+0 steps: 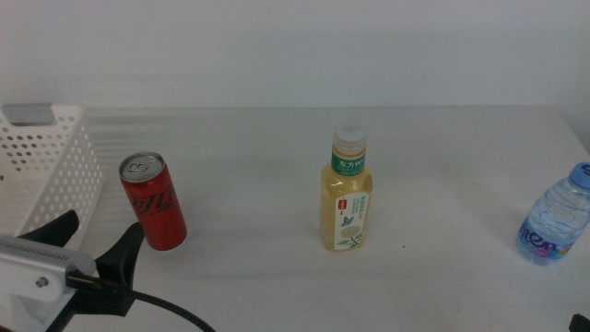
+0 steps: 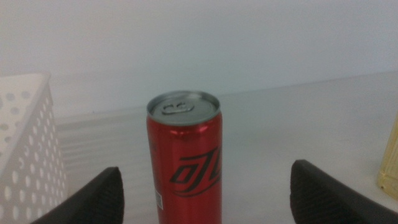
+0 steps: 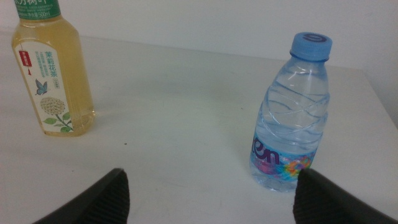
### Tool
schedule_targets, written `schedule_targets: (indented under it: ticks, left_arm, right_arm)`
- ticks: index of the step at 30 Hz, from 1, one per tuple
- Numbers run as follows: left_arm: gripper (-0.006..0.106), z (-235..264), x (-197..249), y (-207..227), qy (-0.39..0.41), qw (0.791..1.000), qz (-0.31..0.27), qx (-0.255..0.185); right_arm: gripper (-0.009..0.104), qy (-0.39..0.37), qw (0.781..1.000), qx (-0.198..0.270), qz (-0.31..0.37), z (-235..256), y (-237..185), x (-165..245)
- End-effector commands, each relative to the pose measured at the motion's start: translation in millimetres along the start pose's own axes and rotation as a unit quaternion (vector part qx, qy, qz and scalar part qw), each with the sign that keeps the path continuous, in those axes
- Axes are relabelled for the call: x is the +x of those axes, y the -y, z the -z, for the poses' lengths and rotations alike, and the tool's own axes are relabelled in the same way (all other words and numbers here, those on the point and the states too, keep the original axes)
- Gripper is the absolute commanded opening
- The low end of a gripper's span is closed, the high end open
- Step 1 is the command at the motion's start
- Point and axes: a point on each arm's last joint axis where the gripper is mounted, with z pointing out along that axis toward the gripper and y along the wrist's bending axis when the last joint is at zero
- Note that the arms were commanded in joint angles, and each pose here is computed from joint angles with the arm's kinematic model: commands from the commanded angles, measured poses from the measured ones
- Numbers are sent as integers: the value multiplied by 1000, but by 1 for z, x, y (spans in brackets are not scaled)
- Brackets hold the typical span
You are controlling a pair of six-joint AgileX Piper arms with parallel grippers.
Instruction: Use arms to grab the bottles and put them into the dustbin to the left of the table.
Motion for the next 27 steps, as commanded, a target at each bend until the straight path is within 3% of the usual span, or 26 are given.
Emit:
schedule_targets:
  ticks: [1,27]
  left_arm:
    - [85,4,-7,0,45,999,10,-2]
    - [85,-78,19,-1,1,998,58,-11]
  right_arm:
    - [70,66,998,8,4,5,1,-17]
    - [70,66,998,8,4,5,1,-17]
